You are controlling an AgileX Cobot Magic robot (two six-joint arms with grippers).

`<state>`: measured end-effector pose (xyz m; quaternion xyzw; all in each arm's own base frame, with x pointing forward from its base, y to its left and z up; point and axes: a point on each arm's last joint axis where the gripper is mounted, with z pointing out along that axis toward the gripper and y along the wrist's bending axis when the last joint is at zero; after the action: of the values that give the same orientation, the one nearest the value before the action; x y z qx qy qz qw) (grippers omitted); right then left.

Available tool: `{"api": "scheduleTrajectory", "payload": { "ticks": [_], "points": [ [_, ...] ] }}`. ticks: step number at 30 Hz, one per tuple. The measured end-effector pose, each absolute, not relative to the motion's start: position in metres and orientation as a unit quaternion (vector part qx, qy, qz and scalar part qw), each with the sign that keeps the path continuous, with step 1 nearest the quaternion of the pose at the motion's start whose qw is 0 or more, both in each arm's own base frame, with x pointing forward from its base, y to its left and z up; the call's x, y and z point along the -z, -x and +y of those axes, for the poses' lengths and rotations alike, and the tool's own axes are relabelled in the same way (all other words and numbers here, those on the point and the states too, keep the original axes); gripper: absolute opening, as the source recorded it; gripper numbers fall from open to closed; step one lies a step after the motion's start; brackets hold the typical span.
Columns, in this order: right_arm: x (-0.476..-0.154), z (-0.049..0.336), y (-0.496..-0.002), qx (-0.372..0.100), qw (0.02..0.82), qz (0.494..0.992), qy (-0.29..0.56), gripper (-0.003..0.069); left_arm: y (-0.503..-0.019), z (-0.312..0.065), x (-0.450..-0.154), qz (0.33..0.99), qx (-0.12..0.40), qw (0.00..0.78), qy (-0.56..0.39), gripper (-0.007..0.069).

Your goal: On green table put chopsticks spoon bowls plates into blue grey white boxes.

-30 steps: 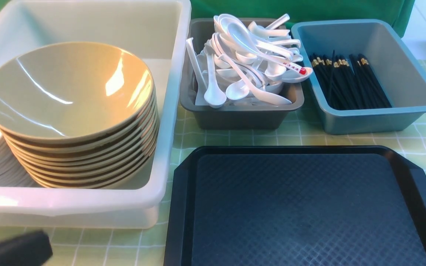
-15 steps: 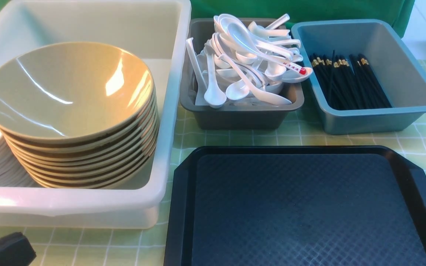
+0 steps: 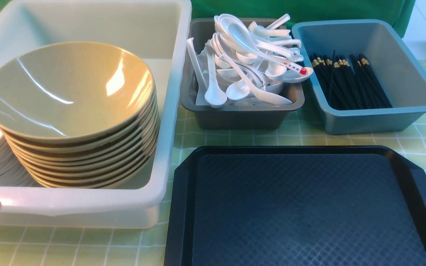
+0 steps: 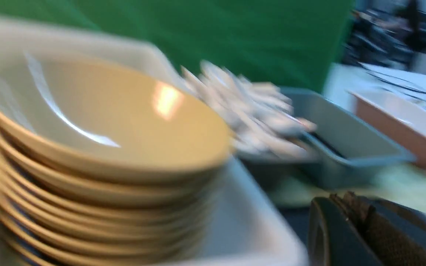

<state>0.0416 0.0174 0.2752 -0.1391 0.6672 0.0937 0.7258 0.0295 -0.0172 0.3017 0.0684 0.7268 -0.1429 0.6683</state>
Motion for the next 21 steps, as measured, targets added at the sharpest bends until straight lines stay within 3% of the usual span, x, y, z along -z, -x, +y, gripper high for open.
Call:
{"api": "scheduleTrajectory", "payload": {
  "ticks": [2,3,8,15,21],
  "points": [
    [-0.275,0.017,-0.042,-0.094,0.726,0.667,0.139,0.0078,-0.036,-0.014,-0.293,0.726,0.111,0.676,-0.061,-0.0001],
    [-0.275,0.017,-0.042,-0.094,0.726,0.667,0.139,0.0078,-0.041,-0.011,-0.28,0.73,0.076,0.677,-0.056,-0.0001],
    [-0.275,0.017,-0.042,-0.094,0.726,0.667,0.139,0.0078,-0.048,-0.003,-0.225,0.749,0.008,0.662,-0.029,-0.0001],
    [-0.275,0.017,-0.041,-0.094,0.726,0.667,0.139,0.008,-0.053,-0.001,-0.178,0.791,0.013,0.612,0.001,-0.0001],
    [-0.275,0.017,-0.041,-0.094,0.726,0.667,0.139,0.0088,-0.053,-0.001,-0.176,0.792,0.017,0.61,0.005,-0.0001]
  ]
}}
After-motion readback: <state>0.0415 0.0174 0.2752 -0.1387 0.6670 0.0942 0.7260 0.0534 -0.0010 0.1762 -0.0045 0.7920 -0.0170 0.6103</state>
